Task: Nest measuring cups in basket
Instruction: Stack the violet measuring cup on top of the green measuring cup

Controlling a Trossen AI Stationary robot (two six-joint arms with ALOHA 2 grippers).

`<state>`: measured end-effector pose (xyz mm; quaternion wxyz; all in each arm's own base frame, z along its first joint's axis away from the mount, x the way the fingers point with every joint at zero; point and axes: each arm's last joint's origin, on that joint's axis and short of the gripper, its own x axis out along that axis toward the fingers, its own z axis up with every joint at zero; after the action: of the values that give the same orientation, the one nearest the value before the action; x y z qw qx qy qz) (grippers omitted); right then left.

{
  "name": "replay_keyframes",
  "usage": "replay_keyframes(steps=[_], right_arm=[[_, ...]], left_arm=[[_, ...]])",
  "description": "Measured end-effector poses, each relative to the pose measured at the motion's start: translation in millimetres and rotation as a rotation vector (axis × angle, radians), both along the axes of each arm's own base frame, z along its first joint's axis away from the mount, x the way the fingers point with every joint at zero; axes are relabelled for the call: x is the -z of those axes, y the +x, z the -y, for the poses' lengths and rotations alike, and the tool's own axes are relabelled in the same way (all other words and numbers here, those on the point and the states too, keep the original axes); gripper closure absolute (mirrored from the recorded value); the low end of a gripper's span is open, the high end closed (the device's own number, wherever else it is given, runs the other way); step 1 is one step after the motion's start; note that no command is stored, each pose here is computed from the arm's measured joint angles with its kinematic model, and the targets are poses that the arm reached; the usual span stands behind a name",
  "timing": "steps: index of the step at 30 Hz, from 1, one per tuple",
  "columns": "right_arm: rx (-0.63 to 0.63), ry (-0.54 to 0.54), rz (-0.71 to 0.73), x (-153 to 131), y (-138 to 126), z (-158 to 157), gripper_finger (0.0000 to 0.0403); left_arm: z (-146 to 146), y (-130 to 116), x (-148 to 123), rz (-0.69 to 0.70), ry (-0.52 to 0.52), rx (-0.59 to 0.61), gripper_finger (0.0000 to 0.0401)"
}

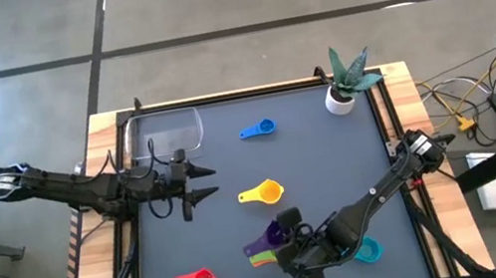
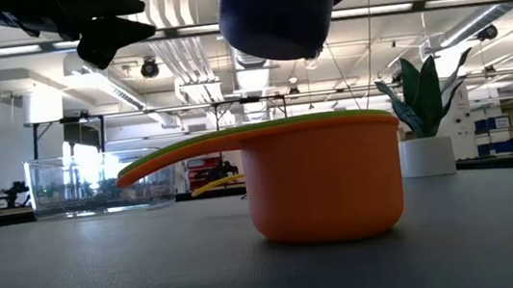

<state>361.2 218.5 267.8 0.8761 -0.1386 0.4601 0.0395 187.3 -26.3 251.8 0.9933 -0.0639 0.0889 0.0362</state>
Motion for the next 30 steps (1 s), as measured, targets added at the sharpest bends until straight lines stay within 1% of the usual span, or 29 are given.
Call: replay_keyframes(steps=[30], right_arm=[[-0.012, 0.007, 0.008, -0.5, 0.9, -0.8, 0.0394]], left_arm=[[0.1, 0.6, 0.7, -0.003, 0.005, 0.001, 0.0195]])
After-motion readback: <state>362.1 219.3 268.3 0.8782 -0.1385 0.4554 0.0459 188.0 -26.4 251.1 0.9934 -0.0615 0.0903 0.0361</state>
